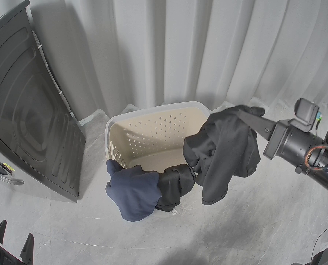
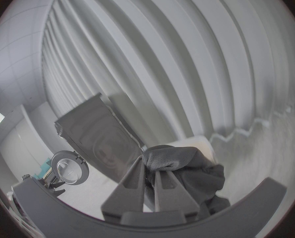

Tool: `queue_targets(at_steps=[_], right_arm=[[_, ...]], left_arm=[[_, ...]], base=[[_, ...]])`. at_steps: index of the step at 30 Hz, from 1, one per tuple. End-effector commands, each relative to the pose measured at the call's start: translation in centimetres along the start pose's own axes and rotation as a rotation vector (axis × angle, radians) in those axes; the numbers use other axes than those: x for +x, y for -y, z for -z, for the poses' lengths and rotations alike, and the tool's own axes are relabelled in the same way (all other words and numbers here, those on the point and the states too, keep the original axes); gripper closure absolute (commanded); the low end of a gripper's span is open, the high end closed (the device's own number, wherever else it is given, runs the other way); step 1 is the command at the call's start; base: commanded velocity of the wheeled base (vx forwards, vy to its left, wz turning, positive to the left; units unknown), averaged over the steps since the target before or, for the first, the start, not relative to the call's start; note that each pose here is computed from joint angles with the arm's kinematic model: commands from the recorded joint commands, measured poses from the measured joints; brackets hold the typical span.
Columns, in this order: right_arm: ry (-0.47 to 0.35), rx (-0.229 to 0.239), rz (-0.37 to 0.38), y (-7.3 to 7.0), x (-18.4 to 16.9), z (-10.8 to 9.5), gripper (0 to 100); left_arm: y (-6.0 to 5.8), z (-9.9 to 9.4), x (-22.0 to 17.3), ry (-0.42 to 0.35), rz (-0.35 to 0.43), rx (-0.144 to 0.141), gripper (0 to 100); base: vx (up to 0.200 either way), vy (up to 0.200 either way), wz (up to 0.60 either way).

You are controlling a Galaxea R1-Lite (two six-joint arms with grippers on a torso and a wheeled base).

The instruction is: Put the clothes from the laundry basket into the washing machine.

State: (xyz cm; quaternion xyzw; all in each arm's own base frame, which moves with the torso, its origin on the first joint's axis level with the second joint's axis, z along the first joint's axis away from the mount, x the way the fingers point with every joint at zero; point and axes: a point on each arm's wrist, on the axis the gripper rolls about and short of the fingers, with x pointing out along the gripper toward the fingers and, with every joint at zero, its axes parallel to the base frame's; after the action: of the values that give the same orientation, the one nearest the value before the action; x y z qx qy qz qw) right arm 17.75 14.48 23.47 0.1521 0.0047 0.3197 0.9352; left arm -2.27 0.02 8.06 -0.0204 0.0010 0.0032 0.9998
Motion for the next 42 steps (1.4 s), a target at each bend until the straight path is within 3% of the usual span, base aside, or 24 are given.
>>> queue_targets(at_steps=[1,5,17,23,42], right_arm=[[0.102,-0.1,-0.061,-0.1,-1.9,-1.3,100],[0.085,-0.163,-0.052,0.0,-2.1,-0.8,100],[0.052,-0.164,-0.036,0.4,-2.2,0.1,100],[0.045,-0.16,-0.002,0.5,-2.2,0.4,100],[0.011,-0.129,0.013,0.9,-1.8,1.3,100]], left_arm=[[0.0,0.4,0.0,-0.003,0.002,0.006,0],[0.0,0.4,0.0,-0.003,0.002,0.004,0],[0.0,0.4,0.0,-0.003,0.002,0.001,0],[0.0,0.4,0.0,-0.003,0.003,0.003,0],[0.0,0.4,0.0,-0.003,0.003,-0.001,0]], base=[[0.0,0.0,0.0],[-0.15,0.0,0.0],[-0.2,0.0,0.0],[0.0,0.0,0.0],[0.0,0.2,0.0]])
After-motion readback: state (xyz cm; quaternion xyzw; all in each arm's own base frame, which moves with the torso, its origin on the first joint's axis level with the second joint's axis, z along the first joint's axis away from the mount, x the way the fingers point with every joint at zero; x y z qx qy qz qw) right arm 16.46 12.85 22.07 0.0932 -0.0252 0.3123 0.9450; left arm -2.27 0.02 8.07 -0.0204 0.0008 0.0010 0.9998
